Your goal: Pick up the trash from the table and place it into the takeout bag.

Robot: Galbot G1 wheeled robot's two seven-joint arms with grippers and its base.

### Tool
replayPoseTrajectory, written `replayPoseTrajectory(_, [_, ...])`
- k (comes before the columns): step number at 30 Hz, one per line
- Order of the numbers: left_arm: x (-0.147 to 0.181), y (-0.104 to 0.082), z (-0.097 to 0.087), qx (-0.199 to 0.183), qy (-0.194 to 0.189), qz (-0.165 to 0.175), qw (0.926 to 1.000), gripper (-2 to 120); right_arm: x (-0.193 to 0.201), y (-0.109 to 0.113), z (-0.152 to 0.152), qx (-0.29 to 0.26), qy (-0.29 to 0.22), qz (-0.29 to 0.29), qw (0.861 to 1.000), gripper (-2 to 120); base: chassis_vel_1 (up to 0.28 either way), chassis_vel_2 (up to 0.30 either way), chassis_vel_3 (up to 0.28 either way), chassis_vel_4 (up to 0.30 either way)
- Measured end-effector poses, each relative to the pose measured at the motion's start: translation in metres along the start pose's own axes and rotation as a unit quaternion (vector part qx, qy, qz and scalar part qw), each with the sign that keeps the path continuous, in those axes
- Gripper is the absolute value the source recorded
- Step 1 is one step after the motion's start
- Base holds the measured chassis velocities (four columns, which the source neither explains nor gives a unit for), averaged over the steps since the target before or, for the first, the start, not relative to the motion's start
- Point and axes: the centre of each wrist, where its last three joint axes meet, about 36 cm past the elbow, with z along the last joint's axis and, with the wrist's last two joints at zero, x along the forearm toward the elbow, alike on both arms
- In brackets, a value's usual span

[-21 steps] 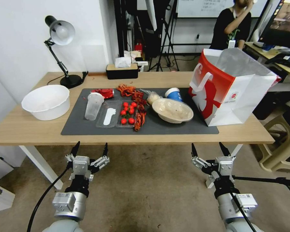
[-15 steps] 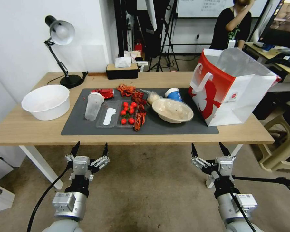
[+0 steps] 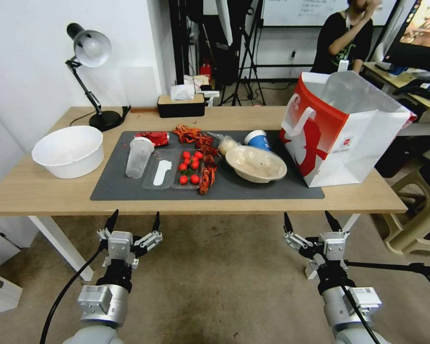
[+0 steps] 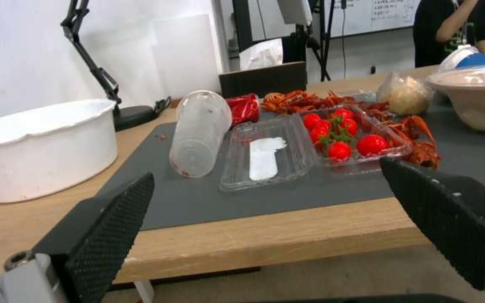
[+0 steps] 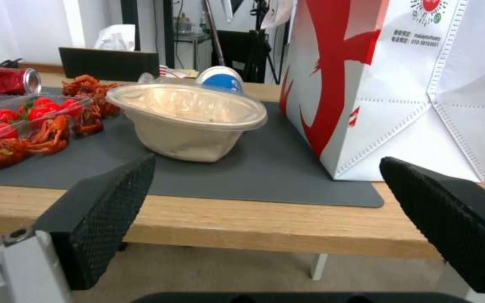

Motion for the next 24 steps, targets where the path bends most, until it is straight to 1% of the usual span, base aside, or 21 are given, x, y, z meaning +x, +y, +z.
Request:
replayPoseTrajectory(21, [-0.002,0.001,0.0,0.003,0.002,-0.003,1.0,100,-0.001,0.0,-0.001,-0.003,0.002,0.002,1.0,100,0.0,0.0,0.0,0.0])
replayPoseTrajectory(22, [-0.006,0.004,0.0,0.006,0.006,-0.01,0.9999,100,-0.002,0.0,-0.001,-0.003,0.002,0.002,1.0,100,0.0,0.0,0.0,0.0])
replayPoseTrajectory(23, [-0.011,0.006,0.0,0.013,0.011,-0.016,0.9997,100,-0.011,-0.003,-0.003,-0.018,0.013,0.012,1.0,100,0.0,0.0,0.0,0.0])
replayPoseTrajectory(24, [-0.011,0.006,0.0,0.013,0.011,-0.016,0.9997,100,-0.011,-0.003,-0.003,-0.018,0.013,0.012,1.0,100,0.0,0.0,0.0,0.0])
